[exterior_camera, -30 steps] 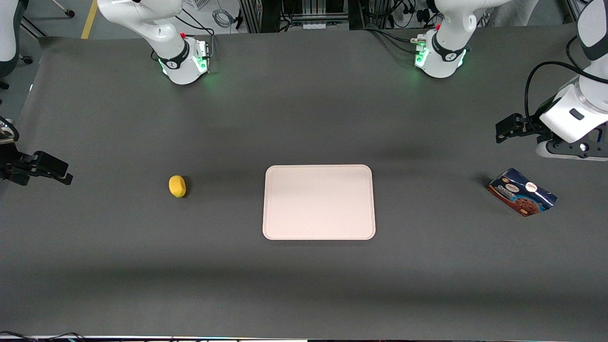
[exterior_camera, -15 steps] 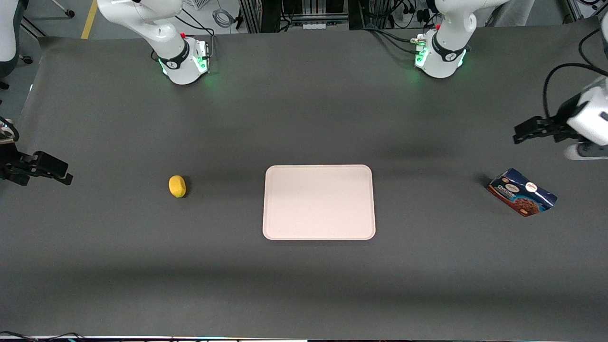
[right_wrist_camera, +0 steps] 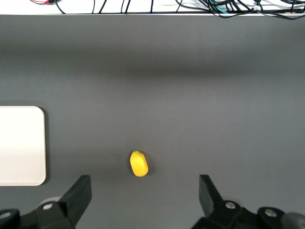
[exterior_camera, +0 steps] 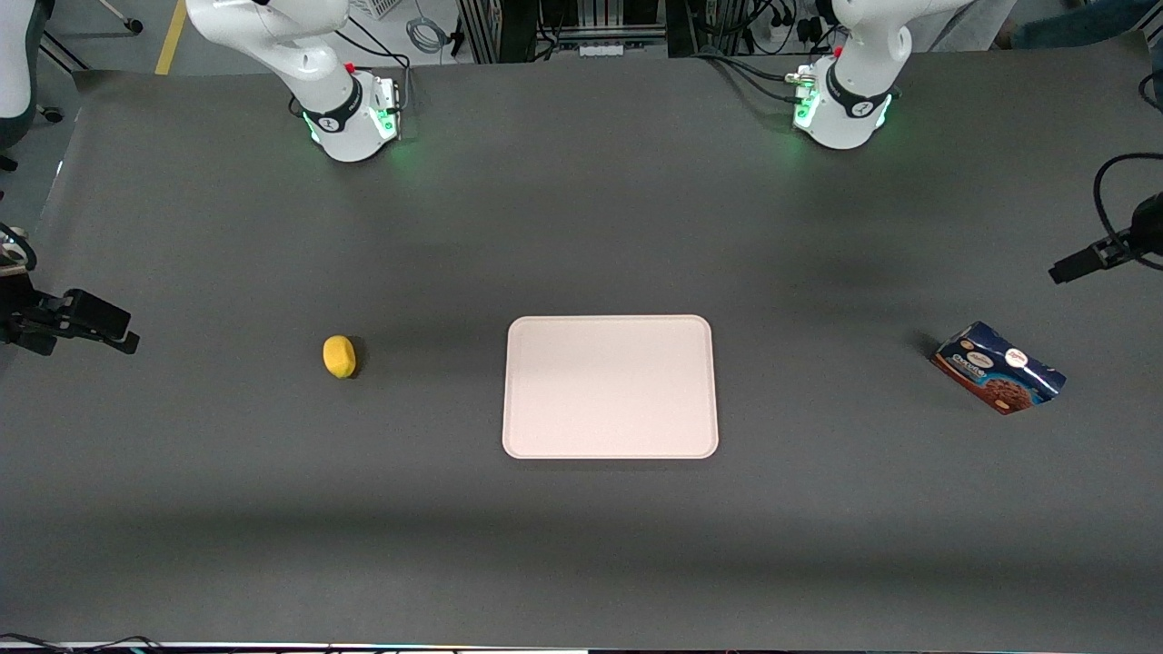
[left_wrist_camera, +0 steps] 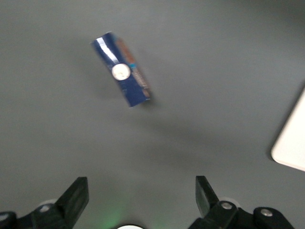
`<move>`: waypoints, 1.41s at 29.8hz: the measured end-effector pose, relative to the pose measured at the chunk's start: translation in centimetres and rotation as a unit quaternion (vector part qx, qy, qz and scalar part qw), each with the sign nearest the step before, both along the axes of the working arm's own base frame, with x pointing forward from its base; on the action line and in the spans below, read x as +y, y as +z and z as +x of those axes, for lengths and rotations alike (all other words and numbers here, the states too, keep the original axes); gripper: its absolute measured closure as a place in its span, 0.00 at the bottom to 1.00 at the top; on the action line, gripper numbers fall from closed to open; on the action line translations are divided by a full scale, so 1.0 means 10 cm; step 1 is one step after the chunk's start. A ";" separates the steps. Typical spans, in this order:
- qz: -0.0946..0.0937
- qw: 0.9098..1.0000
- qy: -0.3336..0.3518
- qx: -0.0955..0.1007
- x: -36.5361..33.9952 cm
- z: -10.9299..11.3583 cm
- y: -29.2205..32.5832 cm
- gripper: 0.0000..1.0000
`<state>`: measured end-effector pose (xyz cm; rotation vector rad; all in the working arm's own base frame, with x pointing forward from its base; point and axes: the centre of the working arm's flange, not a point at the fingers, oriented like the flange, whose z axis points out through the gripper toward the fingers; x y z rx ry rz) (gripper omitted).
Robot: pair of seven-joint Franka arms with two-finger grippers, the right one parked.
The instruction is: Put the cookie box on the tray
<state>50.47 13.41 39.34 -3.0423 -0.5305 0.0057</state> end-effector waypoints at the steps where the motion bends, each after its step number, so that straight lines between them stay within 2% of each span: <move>1: 0.000 1.000 0.000 0.001 0.00 -0.01 -0.03 0.00; 5: -0.003 1.000 0.000 0.008 0.03 0.01 -0.21 0.00; 14: -0.007 1.000 -0.006 0.001 0.05 0.14 -0.61 0.00; 24: -0.009 0.999 -0.015 -0.027 0.07 0.27 -0.87 0.00; 42: -0.015 1.000 -0.012 -0.023 0.15 0.53 -1.22 0.00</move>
